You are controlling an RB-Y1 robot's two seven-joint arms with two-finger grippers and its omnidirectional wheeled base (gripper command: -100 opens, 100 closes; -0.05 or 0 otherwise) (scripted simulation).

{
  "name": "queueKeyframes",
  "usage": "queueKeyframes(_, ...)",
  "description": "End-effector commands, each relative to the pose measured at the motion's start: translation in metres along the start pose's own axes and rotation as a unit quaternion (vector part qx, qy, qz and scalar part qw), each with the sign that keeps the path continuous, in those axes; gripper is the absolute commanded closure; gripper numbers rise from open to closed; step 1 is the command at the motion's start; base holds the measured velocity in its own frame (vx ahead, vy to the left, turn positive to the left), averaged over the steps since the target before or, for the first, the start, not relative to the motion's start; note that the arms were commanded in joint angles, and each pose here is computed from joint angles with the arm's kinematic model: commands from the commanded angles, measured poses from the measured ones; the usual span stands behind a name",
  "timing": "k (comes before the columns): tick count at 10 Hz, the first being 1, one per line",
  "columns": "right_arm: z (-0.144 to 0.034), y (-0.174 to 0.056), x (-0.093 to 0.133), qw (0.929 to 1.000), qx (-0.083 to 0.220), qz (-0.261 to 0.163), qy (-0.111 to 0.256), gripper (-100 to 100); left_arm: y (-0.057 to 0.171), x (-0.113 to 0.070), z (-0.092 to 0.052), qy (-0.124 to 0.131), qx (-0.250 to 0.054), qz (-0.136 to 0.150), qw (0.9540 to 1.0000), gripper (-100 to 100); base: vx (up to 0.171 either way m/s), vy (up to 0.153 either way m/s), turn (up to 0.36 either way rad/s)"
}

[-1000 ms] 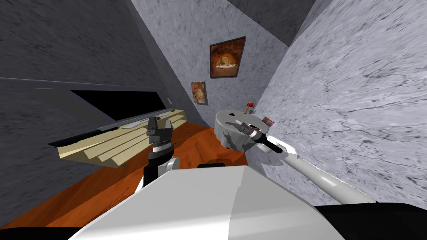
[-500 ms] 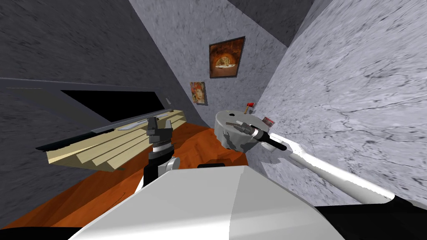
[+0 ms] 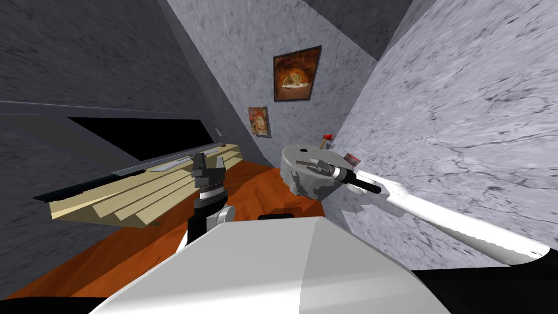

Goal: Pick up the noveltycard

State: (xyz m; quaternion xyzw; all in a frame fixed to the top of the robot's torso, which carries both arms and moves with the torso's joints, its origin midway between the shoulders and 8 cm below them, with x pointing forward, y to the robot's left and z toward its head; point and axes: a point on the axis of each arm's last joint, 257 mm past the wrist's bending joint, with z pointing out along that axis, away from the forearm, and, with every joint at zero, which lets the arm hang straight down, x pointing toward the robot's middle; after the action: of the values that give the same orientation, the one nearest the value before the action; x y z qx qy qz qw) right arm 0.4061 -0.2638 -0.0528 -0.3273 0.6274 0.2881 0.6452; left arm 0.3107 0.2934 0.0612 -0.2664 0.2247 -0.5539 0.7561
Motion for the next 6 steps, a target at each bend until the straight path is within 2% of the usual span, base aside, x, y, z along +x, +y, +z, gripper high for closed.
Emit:
queueKeyframes(1,-0.009,-0.005,0.011,0.9994,-0.005,-0.016,0.03,-100,0.0,0.0,0.0,0.0,0.0,0.0,1.0,0,0.04,0.014,-0.012)
queueKeyframes(2,-0.01,-0.006,0.01,0.9987,-0.009,-0.025,0.043,-100,0.0,0.0,0.0,0.0,0.0,0.0,1.0,0,0.046,0.02,-0.01)
queueKeyframes(3,-0.02,-0.011,0.022,0.9971,-0.012,-0.033,0.067,-100,0.0,0.0,0.0,0.0,0.0,0.0,1.0,0,0.065,0.036,-0.003)
queueKeyframes(5,-0.022,-0.013,0.02,0.9952,-0.017,-0.046,0.085,-100,0.0,0.0,0.0,0.0,0.0,0.0,1.0,0,0.035,0.015,-0.002)
queueKeyframes(6,-0.034,-0.018,0.032,0.9918,-0.021,-0.054,0.114,-100,0.0,0.0,0.0,0.0,0.0,0.0,1.0,0,0.034,0.012,0.011)
